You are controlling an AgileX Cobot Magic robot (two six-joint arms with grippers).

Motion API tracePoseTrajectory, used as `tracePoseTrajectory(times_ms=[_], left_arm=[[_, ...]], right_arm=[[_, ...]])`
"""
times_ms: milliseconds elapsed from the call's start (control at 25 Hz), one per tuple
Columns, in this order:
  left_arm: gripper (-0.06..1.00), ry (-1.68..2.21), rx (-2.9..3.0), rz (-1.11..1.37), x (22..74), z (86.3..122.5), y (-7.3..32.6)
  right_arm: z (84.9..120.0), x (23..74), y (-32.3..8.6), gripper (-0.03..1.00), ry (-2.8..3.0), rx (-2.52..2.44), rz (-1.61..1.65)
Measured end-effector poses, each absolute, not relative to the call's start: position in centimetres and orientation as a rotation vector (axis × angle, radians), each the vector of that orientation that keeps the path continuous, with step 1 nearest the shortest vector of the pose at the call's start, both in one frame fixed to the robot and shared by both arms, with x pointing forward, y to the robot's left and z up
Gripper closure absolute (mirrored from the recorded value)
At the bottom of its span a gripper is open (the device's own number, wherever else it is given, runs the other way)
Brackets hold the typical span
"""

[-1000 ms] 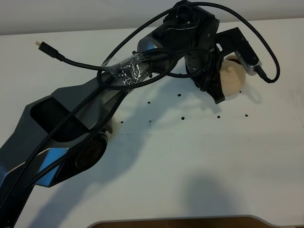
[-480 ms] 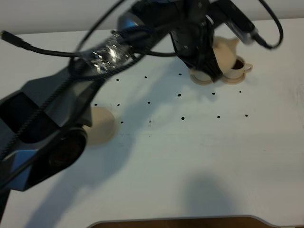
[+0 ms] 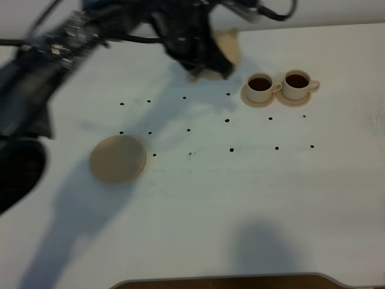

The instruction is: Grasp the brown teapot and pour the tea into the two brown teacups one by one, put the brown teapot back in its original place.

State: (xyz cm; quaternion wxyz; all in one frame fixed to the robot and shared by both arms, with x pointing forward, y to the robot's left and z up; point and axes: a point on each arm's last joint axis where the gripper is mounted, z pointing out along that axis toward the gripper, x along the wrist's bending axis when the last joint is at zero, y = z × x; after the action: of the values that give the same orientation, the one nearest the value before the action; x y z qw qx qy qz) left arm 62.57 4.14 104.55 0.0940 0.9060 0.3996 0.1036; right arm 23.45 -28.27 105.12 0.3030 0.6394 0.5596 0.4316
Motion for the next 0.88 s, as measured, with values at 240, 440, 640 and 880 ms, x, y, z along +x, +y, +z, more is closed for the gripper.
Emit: tracePoseTrajectory(times_ms=[240,440,640,880], left_arm=[[0.81,1.415,2.719,0.301,59.5,104.5,9.5],[0.81,1.554,2.605,0.312,56.0,103.4,12.6],[0.81,1.692,2.468,0.337,53.3,101.7,14.8],[0.81,1.842,2.368,0.341,51.6,99.2,16.4]], right_arm=[[105.1,23.5,-28.3,0.52,1.483,1.695,1.144],[105.1,23.5,-28.3,0.52,1.483,1.695,1.144],[105.1,23.5,-28.3,0.52,1.483,1.695,1.144],[105.1,23.5,-28.3,0.52,1.483,1.695,1.144]])
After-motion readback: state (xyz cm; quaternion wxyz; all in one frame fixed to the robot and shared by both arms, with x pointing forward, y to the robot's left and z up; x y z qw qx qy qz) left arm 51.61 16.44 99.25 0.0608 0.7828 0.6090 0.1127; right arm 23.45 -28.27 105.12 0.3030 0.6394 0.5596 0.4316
